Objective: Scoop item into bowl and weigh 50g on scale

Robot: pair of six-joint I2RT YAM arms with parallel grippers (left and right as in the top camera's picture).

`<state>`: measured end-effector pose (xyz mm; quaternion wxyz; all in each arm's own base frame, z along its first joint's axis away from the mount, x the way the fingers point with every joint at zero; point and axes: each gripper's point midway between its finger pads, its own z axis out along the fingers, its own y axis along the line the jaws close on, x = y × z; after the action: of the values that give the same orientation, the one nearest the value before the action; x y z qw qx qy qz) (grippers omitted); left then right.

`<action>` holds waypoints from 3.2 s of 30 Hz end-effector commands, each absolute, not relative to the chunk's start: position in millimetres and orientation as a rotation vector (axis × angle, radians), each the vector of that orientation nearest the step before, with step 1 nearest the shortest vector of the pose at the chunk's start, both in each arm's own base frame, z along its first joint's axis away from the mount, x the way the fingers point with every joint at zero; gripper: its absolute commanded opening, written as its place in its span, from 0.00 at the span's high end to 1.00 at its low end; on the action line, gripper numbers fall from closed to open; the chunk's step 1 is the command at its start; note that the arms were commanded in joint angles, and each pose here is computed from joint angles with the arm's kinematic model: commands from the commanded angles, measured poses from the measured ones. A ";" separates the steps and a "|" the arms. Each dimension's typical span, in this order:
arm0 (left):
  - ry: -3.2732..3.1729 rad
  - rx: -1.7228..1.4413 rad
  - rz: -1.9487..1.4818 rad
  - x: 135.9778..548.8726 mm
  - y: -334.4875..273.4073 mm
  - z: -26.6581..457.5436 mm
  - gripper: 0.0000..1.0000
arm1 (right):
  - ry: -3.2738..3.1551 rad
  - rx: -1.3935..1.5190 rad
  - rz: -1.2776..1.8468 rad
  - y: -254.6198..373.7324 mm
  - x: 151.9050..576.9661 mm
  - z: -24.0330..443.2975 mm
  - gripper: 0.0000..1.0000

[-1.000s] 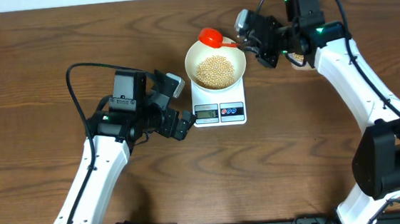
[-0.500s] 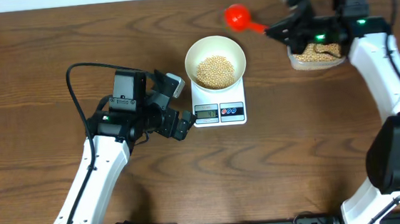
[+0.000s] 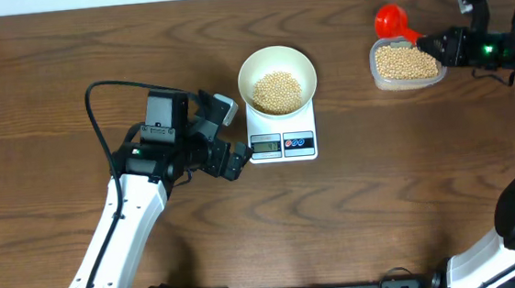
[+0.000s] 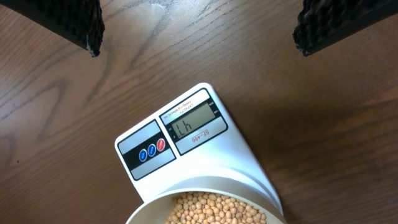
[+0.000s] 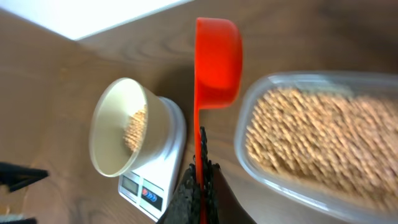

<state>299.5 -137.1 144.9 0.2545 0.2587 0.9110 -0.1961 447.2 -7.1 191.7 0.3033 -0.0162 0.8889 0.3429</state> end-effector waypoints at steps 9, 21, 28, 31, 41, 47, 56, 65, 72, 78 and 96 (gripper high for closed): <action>2.479 0.709 -0.524 299.2 -136.2 143.2 0.00 | 2.552 0.023 0.596 -25.0 434.8 166.1 0.99; 2.479 0.709 -0.525 299.2 -136.3 143.2 0.00 | 2.685 -0.066 0.285 -16.5 435.2 138.5 0.99; 2.479 0.709 -0.525 299.2 -136.3 143.2 0.00 | 2.724 -0.071 0.253 -16.0 437.1 122.4 0.99; 2.479 0.709 -0.525 299.2 -136.3 143.2 0.00 | 2.735 -0.071 0.268 -14.6 436.9 117.5 0.99; 2.479 0.709 -0.525 299.2 -136.3 143.2 0.00 | 2.712 -0.095 0.514 11.0 435.8 115.5 0.99; 2.479 0.709 -0.525 299.2 -136.3 143.2 0.00 | 2.689 -0.022 0.593 1.9 435.7 119.8 0.99; 2.479 0.709 -0.525 299.2 -136.3 143.2 0.00 | 2.645 0.100 0.644 -31.3 435.0 124.9 0.99; 2.479 0.709 -0.525 299.2 -136.3 143.2 0.00 | 2.511 0.099 0.875 -31.7 435.5 146.3 0.99; 2.479 0.709 -0.524 299.2 -136.2 143.2 0.00 | 2.370 0.032 1.101 -12.7 435.2 172.2 0.99; 2.479 0.709 -0.525 299.2 -136.3 143.2 0.00 | 2.230 -0.044 1.276 6.2 436.2 198.0 0.99; 2.479 0.709 -0.525 299.2 -136.3 143.2 0.00 | 2.182 -0.290 1.439 101.5 436.4 214.7 0.99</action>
<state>299.4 -137.1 144.8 0.2543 0.2587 0.9110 -0.1961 439.6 85.3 212.3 0.2667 -0.0978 0.8134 0.5076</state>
